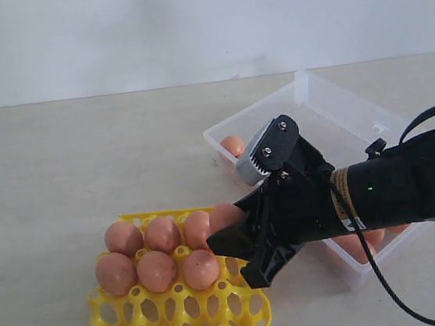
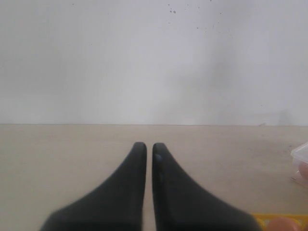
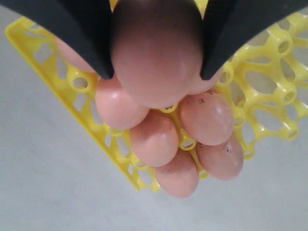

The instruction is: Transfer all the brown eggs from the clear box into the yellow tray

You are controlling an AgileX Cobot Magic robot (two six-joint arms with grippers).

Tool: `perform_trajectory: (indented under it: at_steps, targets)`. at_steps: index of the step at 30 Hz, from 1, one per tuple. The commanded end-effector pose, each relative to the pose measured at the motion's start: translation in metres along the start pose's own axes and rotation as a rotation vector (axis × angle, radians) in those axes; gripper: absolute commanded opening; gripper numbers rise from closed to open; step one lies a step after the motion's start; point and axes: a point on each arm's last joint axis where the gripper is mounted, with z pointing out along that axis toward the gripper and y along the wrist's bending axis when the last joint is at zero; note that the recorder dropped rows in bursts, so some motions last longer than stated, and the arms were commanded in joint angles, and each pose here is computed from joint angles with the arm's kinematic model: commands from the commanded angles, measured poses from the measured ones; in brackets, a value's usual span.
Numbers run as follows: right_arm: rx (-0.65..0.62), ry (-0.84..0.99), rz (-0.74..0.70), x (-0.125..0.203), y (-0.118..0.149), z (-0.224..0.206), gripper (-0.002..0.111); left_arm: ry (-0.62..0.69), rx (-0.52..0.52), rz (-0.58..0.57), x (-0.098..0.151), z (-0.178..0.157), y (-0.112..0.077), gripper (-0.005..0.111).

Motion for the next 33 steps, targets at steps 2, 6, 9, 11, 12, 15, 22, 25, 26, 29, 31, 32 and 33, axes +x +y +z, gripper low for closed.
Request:
perform_trajectory:
  at_steps: [2,6,9,11,12,15,22,25,26,29,31,32,33]
  targets:
    - [-0.029,0.004,0.042,0.001,0.004,0.0,0.0,-0.012,-0.002,-0.01,-0.002,0.0,0.0,0.004]
    - [-0.058,0.031,0.026,0.004,0.006,0.0,0.0,-0.012,-0.002,-0.01,-0.002,0.0,0.0,0.004]
    - [-0.06,0.035,0.027,0.004,0.006,0.0,0.0,-0.012,-0.002,-0.01,-0.002,0.0,0.0,0.004]
    - [-0.059,0.056,0.021,0.008,0.005,0.002,0.0,-0.012,-0.002,-0.01,-0.002,0.0,0.0,0.004]
    - [-0.062,0.062,0.02,0.009,0.005,0.003,0.0,-0.012,-0.002,-0.01,-0.002,0.0,0.0,0.004]
    - [-0.075,0.075,0.024,0.014,0.005,0.007,0.0,-0.012,-0.002,-0.01,-0.002,0.0,0.0,0.004]
    - [-0.065,0.094,0.024,0.018,0.003,0.009,0.001,-0.01,-0.001,-0.01,-0.002,0.0,0.0,0.004]
    - [-0.055,0.092,-0.001,0.018,0.002,0.009,0.009,-0.01,-0.001,-0.01,-0.002,0.0,0.0,0.004]
    - [-0.055,0.088,-0.01,0.017,0.002,0.009,0.015,-0.01,-0.001,-0.01,-0.002,0.0,0.0,0.004]
    - [-0.053,0.086,-0.013,0.017,0.002,0.009,0.034,-0.01,-0.001,-0.01,-0.002,0.0,0.0,0.004]
    - [-0.052,0.084,-0.019,0.017,0.002,0.009,0.043,-0.01,-0.001,-0.01,-0.002,0.0,0.0,0.004]
    - [-0.049,0.081,-0.016,0.017,0.001,0.009,0.045,-0.01,-0.001,-0.01,-0.002,0.0,0.0,0.004]
    - [-0.049,0.081,-0.016,0.017,0.001,0.009,0.047,-0.01,-0.001,-0.01,-0.002,0.0,0.0,0.004]
